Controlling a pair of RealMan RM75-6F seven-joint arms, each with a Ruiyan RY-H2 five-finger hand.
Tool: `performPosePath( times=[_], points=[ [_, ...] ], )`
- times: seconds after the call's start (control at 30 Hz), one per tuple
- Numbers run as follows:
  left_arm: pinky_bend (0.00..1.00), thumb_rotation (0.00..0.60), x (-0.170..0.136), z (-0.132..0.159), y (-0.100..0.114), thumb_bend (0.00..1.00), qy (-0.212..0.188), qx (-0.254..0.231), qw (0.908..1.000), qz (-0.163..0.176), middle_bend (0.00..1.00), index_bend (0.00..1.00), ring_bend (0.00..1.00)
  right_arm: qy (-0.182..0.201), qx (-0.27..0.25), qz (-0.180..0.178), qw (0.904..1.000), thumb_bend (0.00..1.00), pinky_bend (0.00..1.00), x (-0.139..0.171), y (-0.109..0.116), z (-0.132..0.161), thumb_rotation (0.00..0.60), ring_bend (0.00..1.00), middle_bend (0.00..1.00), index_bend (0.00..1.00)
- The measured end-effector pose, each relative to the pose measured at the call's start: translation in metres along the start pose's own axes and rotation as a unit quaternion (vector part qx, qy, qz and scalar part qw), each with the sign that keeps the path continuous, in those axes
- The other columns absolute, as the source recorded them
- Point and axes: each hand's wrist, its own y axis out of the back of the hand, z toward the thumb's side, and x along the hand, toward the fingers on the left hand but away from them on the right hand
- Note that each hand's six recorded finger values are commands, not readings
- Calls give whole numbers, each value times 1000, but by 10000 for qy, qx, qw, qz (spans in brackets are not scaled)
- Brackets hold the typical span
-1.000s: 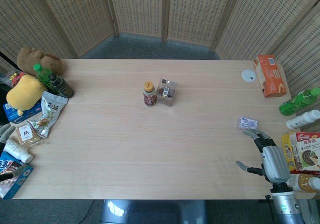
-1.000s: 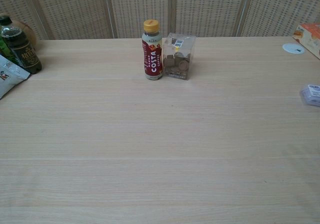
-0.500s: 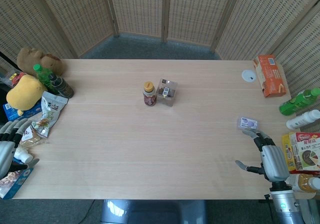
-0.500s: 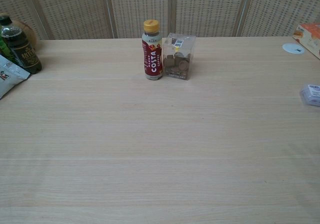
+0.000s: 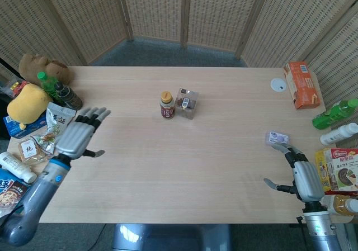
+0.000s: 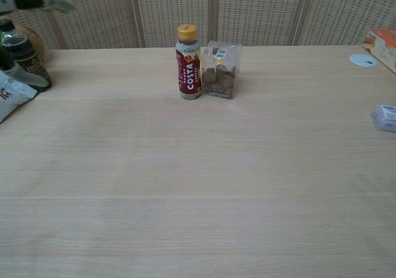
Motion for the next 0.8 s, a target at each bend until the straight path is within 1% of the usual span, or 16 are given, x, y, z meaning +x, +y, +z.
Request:
performPosePath(
  times=[0.07, 0.23, 0.27, 0.4, 0.53, 0.8],
  points=[
    [0, 600, 19, 19, -4, 0, -193, 164, 9997, -23, 0, 4, 0, -14, -11, 4, 10000, 0, 213, 0, 0, -1, 600, 164, 230, 210],
    [0, 600, 56, 43, -10, 0, -471, 756, 9960, 23, 0, 0, 0, -52, -35, -23, 10000, 0, 213, -1, 4, -4, 600, 165, 230, 211],
    [0, 600, 62, 47, -10, 0, -496, 815, 9954, 35, 0, 0, 0, -55, -43, -28, 10000, 0, 213, -2, 4, -4, 600, 165, 230, 210],
    [0, 600, 82, 56, -13, 0, -479, 917, 9946, 49, 0, 0, 0, -63, -70, -48, 9999, 0, 213, -2, 6, -4, 600, 165, 230, 210],
    [0, 600, 103, 72, -16, 0, -446, 938, 9946, 80, 0, 0, 0, -63, -102, -49, 9999, 0, 213, -2, 7, -4, 600, 164, 230, 211],
    [0, 600, 137, 100, -13, 0, -373, 1045, 9936, 214, 0, 0, 0, -98, -149, -26, 9998, 0, 213, -3, 9, -5, 600, 165, 230, 211]
  ],
)
